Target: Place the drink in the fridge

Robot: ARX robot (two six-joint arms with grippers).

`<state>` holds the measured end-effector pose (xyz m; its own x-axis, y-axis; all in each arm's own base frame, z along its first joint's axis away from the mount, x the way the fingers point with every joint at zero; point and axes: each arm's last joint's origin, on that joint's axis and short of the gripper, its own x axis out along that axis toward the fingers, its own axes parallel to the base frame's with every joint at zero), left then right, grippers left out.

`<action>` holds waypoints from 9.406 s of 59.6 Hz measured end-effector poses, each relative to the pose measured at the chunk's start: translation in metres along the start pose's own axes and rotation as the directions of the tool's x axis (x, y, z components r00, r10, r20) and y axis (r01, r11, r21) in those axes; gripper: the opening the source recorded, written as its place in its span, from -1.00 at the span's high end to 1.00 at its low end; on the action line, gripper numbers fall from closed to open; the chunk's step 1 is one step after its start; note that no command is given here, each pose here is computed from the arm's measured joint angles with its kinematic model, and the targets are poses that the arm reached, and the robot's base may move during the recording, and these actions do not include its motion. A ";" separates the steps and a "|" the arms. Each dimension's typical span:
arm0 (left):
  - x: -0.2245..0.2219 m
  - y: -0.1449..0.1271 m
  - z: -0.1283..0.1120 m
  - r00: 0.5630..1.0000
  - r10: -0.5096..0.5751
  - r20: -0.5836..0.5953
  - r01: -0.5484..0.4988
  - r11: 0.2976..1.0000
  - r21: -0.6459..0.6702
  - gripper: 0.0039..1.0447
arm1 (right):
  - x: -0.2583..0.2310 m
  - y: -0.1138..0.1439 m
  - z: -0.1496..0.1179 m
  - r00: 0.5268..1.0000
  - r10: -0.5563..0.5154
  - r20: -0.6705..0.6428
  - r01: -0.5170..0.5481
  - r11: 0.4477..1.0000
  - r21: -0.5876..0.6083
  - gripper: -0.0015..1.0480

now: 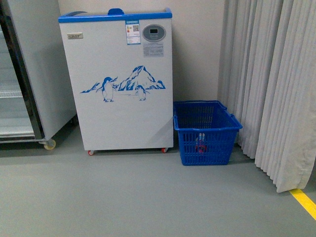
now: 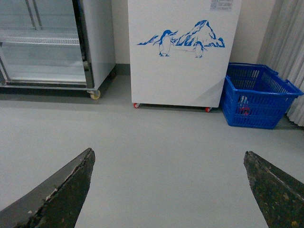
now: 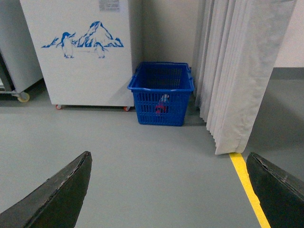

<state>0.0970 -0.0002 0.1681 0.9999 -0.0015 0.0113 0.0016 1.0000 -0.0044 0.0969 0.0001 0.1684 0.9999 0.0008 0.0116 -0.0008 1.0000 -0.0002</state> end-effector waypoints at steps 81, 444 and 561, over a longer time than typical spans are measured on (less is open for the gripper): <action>0.000 0.000 0.000 1.000 0.000 0.000 0.000 1.000 0.000 -0.85 | 0.000 0.000 0.000 1.000 0.000 0.000 0.000 1.000 0.000 -0.86; 0.000 0.000 0.000 1.000 0.000 0.000 0.000 1.000 0.000 -0.85 | 0.389 0.012 -0.355 0.565 -0.020 -0.825 0.177 0.979 0.098 -0.86; 0.000 0.000 0.000 1.000 0.000 0.000 0.000 1.000 0.000 -0.85 | 0.262 -0.002 -0.020 0.922 -0.084 -0.379 0.089 0.996 -0.005 0.25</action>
<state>0.0970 -0.0002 0.1681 0.9999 -0.0015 0.0113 0.0016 1.0000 -0.0044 0.3596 -0.0018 0.1513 0.9261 -0.0836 -0.3679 0.0882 0.9961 -0.0043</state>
